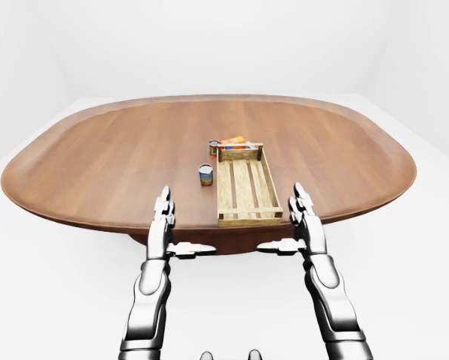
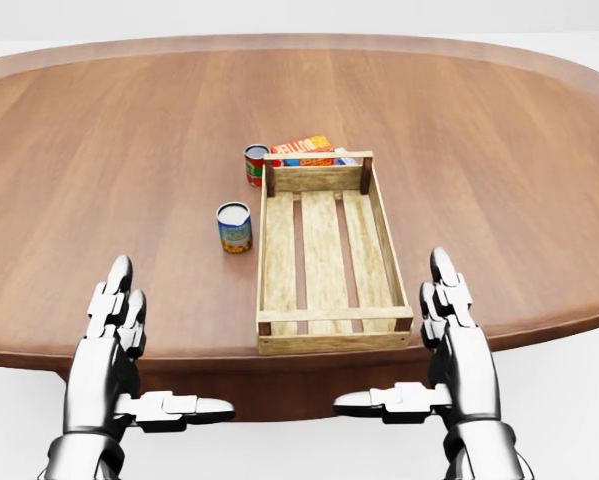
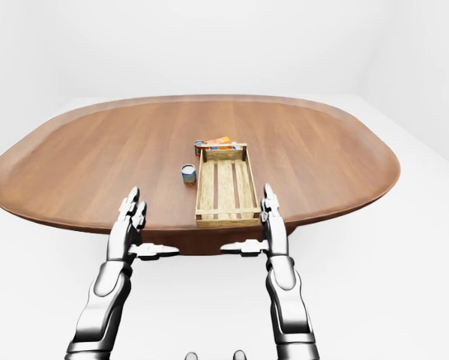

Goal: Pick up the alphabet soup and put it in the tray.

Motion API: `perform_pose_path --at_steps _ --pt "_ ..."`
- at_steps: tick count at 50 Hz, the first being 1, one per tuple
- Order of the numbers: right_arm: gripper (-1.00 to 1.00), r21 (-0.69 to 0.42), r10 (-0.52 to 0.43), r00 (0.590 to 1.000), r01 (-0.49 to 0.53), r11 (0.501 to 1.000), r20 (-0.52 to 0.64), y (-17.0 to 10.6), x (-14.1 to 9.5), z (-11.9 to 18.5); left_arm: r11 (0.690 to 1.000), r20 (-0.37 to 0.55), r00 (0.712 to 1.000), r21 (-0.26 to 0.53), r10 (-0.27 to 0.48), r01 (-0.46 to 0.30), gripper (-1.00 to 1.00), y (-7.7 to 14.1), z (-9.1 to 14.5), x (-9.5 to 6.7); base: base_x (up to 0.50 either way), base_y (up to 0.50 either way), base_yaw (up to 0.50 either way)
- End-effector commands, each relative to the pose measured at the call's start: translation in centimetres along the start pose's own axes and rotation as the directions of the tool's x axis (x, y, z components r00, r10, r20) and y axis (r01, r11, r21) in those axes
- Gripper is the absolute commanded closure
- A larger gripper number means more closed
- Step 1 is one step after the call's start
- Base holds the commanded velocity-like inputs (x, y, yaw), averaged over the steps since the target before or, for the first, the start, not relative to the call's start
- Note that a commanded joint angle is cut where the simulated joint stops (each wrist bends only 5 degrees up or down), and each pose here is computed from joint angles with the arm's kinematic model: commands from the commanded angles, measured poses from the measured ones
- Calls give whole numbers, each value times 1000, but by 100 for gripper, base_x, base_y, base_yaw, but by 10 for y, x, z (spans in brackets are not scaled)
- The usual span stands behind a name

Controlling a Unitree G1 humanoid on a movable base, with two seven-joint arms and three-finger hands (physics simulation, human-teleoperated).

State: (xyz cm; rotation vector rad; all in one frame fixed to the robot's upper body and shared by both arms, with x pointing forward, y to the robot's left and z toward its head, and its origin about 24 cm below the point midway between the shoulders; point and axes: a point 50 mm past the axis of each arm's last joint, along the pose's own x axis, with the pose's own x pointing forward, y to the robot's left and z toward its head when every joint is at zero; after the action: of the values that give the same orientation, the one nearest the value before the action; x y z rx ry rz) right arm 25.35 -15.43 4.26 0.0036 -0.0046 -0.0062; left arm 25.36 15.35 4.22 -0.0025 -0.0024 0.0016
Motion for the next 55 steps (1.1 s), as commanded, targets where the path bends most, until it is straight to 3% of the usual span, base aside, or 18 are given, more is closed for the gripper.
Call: perform_pose_path --at_steps 1,14,24,39,55 --pt "-98 3 -15 1000 15 1000 17 -10 -1 5 1000 9 1000 -5 7 -7 -100 9 3 -1 0 0 0" --pt "-98 -8 -23 999 23 1000 32 -12 -3 10 1000 17 1000 -8 14 -14 -100 11 7 -2 0 0 0" --pt "-98 -25 -66 996 68 997 62 -25 -15 23 998 55 997 -27 61 -60 -100 26 24 -6 0 0 0" --pt "-98 -34 -177 951 192 981 254 -53 -43 72 990 158 977 -51 141 -134 -100 52 49 -10 0 0 0" --pt "-98 -19 -209 918 229 973 337 -59 -60 91 982 251 950 -63 187 -176 -100 66 71 -22 0 0 0"
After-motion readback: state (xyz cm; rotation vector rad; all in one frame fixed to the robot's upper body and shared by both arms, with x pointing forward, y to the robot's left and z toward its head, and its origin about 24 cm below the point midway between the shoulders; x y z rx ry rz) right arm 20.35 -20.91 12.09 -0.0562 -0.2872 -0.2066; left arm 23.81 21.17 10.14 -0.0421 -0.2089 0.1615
